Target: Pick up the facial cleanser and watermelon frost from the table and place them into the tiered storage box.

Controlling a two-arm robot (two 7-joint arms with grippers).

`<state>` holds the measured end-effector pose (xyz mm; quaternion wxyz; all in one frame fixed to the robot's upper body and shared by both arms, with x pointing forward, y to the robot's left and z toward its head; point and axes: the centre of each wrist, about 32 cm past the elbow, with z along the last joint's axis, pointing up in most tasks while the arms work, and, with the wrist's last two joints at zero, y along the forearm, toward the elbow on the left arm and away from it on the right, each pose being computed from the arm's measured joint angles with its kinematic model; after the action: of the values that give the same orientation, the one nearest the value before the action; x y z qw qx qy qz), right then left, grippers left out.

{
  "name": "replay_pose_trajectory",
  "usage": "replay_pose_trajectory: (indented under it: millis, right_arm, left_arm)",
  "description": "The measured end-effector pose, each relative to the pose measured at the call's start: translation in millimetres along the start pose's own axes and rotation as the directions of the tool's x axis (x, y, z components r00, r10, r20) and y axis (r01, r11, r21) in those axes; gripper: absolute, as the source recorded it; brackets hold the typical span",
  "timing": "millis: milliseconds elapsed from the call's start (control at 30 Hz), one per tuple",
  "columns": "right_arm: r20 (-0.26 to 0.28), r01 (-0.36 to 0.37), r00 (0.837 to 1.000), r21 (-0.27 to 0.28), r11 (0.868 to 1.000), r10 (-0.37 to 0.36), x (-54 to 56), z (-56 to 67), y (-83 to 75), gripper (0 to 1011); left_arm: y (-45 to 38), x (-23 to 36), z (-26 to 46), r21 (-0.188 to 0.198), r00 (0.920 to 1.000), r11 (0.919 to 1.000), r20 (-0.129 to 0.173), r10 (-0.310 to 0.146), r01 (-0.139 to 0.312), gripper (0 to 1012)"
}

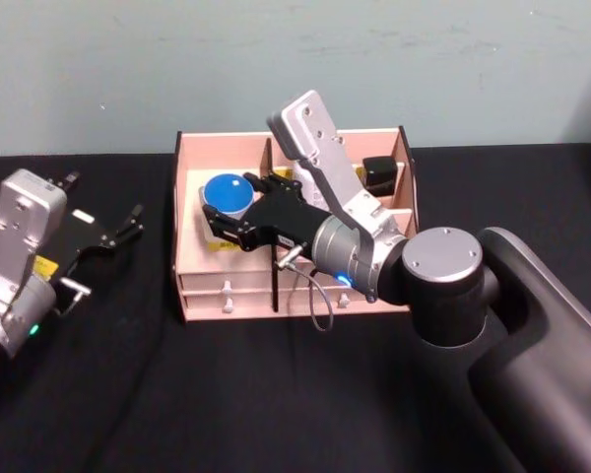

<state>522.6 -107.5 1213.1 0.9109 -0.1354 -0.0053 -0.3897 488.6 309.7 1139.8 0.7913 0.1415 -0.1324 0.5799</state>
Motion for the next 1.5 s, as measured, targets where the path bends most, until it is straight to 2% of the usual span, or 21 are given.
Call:
replay_pose_trajectory:
  millis: [467,867,933,1033,1067,1200,1367,1500]
  right_arm:
    - [-0.006,0.007,1.000,-0.030,1.000,-0.008,1.6,-3.7,4.2,712]
    - [-0.007,0.006,1.000,-0.033,0.999,-0.006,2.2,-3.4,4.6,715]
    - [-0.007,0.006,1.000,-0.033,0.999,-0.006,2.2,-3.4,4.5,746]
    - [-0.007,0.006,1.000,-0.033,0.999,-0.006,2.1,-3.4,4.5,863]
    - [-0.007,0.006,1.000,-0.032,0.999,-0.006,2.1,-3.4,4.4,863]
    - [-0.006,0.006,1.000,-0.032,0.999,-0.006,2.1,-3.5,4.3,976]
    - [-0.001,0.009,1.000,-0.022,1.000,-0.009,1.5,-3.3,3.4,1002]
    - [0.034,0.017,0.999,0.032,0.999,-0.018,-0.4,1.4,-3.5,1002]
  left_arm:
    - [0.0,0.0,0.0,0.000,1.0000,1.0000,0.000,0.000,0.000,1001]
    - [0.0,0.0,0.0,0.000,1.0000,1.0000,0.000,0.000,0.000,1001]
    - [0.0,0.0,0.0,0.000,1.0000,1.0000,0.000,0.000,0.000,1001]
    - [0.0,0.0,0.0,0.000,1.0000,1.0000,0.000,0.000,0.000,1001]
    - [0.0,0.0,0.0,0.000,1.0000,1.0000,0.000,0.000,0.000,1001]
    - [0.0,0.0,0.0,0.000,1.0000,1.0000,0.000,0.000,0.000,1001]
    - [0.0,0.0,0.0,0.000,1.0000,1.0000,0.000,0.000,0.000,1001]
    - [0.0,0.0,0.0,0.000,1.0000,1.0000,0.000,0.000,0.000,1001]
